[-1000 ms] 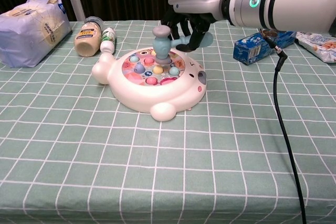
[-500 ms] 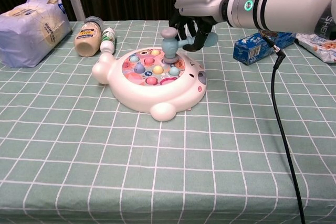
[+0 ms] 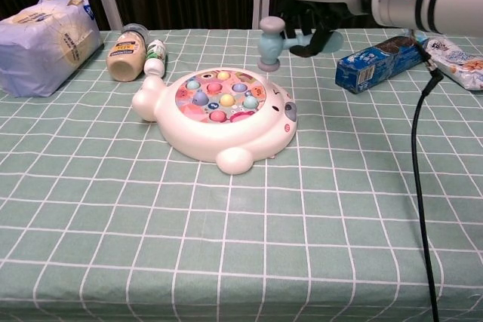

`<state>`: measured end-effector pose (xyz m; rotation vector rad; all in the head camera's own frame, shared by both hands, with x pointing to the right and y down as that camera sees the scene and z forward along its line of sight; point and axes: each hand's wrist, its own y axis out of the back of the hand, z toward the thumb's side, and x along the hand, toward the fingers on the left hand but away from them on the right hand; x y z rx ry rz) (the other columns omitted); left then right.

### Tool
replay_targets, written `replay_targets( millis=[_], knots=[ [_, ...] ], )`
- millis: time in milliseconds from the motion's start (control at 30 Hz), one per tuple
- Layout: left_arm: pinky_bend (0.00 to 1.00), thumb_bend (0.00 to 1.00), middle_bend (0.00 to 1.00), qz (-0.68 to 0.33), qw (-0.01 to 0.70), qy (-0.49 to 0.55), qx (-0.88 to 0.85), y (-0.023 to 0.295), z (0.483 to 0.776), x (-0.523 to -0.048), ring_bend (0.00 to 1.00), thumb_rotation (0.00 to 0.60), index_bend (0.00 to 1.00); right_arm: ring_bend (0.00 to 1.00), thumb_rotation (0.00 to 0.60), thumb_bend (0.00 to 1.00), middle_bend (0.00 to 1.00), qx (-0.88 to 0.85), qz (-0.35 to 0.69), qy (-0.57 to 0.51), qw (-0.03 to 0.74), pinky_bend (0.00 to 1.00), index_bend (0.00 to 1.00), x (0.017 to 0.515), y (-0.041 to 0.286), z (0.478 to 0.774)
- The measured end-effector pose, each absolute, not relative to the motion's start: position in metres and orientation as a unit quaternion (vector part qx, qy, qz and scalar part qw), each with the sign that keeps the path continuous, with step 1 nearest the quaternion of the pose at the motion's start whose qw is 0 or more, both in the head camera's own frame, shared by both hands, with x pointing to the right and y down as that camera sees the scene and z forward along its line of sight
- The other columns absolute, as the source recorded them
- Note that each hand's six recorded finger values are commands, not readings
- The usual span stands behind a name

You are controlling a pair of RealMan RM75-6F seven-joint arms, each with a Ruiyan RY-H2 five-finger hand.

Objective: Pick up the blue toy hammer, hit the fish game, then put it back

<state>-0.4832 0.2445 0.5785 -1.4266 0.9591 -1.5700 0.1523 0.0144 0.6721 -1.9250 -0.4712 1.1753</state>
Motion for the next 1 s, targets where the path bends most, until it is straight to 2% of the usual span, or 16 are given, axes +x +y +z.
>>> replay_targets(
  millis=[133,500,667,867,1000],
  knots=[
    [0.00,0.03,0.02,-0.619,0.397,0.377,-0.564,0.244,0.579,-0.482,0.00,0.600,0.12,0.56,0.600,0.73,0.66,-0.768,0.474,-0.204,0.380,0.76,0.74,0.179,0.024,0.680],
    [0.00,0.03,0.02,-0.621,0.396,0.372,-0.565,0.243,0.580,-0.477,0.00,0.600,0.12,0.54,0.600,0.57,0.61,-0.771,0.485,-0.247,0.330,0.68,0.71,0.242,0.041,0.721],
    [0.00,0.03,0.02,-0.622,0.396,0.373,-0.563,0.244,0.579,-0.477,0.00,0.600,0.12,0.47,0.600,0.48,0.55,-0.774,0.485,-0.250,0.321,0.59,0.65,0.250,0.051,0.738],
    [0.00,0.03,0.02,-0.623,0.396,0.372,-0.563,0.245,0.579,-0.477,0.00,0.600,0.12,0.37,0.600,0.34,0.47,-0.776,0.486,-0.253,0.312,0.51,0.56,0.254,0.058,0.744],
    [0.00,0.03,0.02,-0.622,0.397,0.373,-0.563,0.244,0.579,-0.477,0.00,0.600,0.12,0.34,0.600,0.30,0.44,-0.776,0.489,-0.251,0.309,0.49,0.51,0.256,0.060,0.745]
  ],
)
